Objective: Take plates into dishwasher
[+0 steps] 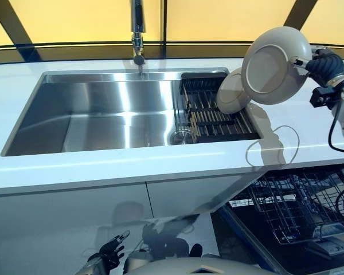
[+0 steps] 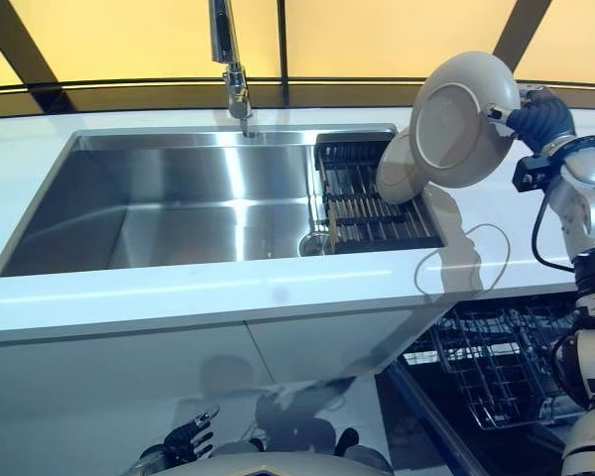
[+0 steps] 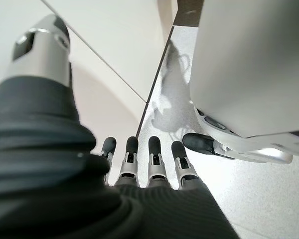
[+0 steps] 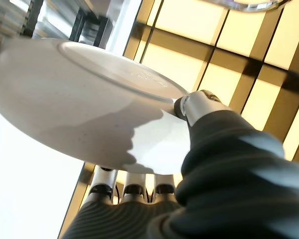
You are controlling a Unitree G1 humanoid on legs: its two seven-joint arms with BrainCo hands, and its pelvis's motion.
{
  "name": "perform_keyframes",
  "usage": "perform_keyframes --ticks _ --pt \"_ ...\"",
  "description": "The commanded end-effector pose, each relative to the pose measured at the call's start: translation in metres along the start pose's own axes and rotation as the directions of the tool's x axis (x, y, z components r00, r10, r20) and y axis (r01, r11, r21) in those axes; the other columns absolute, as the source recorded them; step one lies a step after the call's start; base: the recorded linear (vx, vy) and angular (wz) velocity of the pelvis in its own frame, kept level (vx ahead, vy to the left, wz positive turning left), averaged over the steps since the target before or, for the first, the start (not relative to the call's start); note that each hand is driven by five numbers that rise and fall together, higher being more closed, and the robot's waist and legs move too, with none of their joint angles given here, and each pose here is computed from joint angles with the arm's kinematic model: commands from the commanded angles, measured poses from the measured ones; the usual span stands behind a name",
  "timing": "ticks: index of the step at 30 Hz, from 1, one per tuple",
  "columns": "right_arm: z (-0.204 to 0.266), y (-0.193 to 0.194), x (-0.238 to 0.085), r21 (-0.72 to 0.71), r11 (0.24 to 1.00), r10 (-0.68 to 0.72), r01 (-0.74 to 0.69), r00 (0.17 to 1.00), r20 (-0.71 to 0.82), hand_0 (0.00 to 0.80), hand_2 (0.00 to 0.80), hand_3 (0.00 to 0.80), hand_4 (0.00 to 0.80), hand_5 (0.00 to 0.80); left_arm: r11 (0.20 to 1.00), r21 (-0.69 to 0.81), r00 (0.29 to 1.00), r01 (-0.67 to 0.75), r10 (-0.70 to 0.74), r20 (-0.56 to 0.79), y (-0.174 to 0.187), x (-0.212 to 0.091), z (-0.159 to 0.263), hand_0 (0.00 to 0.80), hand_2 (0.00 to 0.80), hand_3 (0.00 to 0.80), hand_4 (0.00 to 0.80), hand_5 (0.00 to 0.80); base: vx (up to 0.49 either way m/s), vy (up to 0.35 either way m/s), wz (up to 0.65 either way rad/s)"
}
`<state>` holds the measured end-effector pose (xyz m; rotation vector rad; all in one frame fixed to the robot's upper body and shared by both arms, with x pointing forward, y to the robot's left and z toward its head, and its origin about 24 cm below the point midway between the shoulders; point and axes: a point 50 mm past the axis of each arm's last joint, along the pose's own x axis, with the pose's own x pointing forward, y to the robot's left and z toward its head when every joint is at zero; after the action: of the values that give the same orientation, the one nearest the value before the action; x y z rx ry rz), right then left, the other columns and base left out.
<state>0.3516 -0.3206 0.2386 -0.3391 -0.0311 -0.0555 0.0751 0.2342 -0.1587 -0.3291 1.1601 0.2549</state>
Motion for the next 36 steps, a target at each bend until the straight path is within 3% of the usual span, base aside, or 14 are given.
perform_keyframes --ticks 1,11,17,27,36 --pt "0.059 -0.027 -0.009 -0.064 0.996 -0.057 0.069 0.984 0.170 0.800 0.800 0.800 0.800 0.800 0.999 0.033 0.999 -0.014 0.013 0.035 0.003 0.002 0.014 0.000 0.000 0.000 0.000 0.000 -0.016 0.033 -0.24" --pt "0.023 -0.054 -0.036 -0.194 0.977 -0.082 0.092 0.995 0.057 0.800 0.800 0.800 0.800 0.800 0.999 0.000 0.997 -0.042 0.042 0.060 0.003 0.003 0.020 0.000 0.000 0.000 0.000 0.000 -0.013 0.015 -0.20" --pt "-0.014 -0.057 -0.058 -0.197 0.978 -0.078 0.074 0.997 -0.010 0.800 0.800 0.800 0.800 0.800 0.999 -0.023 0.995 -0.048 0.050 0.087 0.004 0.003 0.025 0.000 0.000 0.000 0.000 0.000 -0.022 0.005 -0.17" --pt "-0.075 -0.031 -0.076 -0.153 0.988 -0.007 -0.010 0.994 -0.113 0.800 0.800 0.800 0.800 0.800 0.999 -0.040 0.992 -0.037 0.042 0.116 -0.001 0.004 0.032 0.000 0.000 0.000 0.000 0.000 -0.026 -0.004 -0.17" --pt "-0.129 0.002 -0.091 -0.211 0.973 0.042 -0.091 0.974 -0.224 0.800 0.800 0.800 0.800 0.800 0.998 -0.051 0.991 -0.042 0.049 0.125 -0.002 0.005 0.034 0.000 0.000 0.000 0.000 0.000 0.013 0.001 -0.03"
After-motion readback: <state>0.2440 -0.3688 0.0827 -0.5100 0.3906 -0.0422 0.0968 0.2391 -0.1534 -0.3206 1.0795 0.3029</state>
